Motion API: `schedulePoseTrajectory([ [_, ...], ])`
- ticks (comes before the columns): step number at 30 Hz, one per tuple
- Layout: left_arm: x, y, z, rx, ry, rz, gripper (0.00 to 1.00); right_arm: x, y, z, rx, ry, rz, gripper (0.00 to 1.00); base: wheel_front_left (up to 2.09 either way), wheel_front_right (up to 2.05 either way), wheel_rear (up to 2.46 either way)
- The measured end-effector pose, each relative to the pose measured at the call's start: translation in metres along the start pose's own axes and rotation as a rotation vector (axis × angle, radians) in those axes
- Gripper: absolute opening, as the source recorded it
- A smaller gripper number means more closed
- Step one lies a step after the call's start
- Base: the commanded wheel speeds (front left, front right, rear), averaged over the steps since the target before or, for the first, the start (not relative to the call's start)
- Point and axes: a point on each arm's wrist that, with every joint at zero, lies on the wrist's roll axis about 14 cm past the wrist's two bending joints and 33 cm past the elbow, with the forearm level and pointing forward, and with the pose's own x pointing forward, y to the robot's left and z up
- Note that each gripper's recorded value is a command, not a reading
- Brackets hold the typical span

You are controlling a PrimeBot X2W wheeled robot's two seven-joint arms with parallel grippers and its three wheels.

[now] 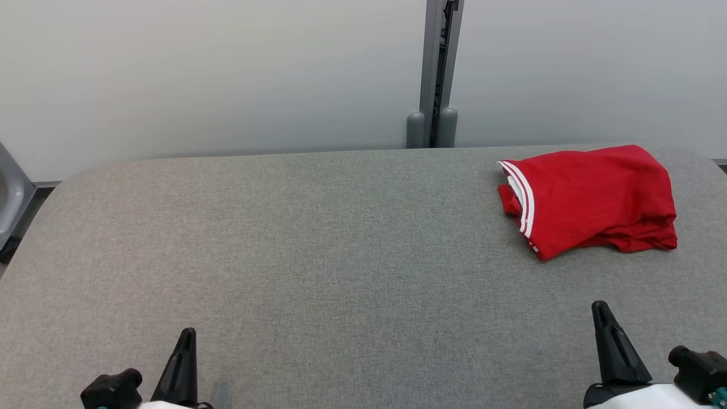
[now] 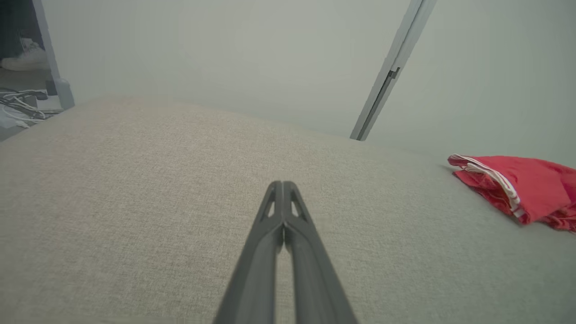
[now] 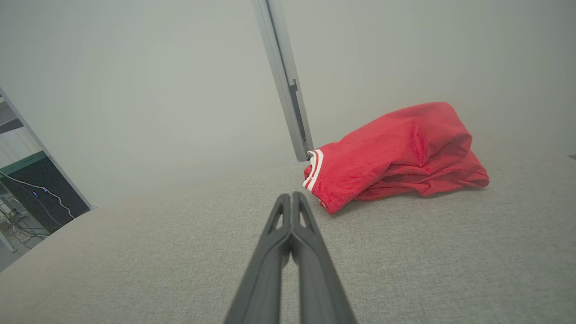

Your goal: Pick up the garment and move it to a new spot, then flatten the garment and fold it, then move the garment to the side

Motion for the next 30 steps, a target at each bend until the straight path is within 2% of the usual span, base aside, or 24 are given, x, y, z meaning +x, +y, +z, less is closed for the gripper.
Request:
schedulePoseTrajectory([
  [19,0.000,0.032,0.003,-0.312,0.055,0.105,0.00,-0.001,0.010,0.002,0.283,-0.029,-0.018,0.00,0.00,0.00,0.00],
  [30,0.003,0.042,0.010,-0.478,0.058,0.119,0.00,0.000,0.017,0.004,0.435,-0.045,-0.021,0.00,0.00,0.00,0.00],
])
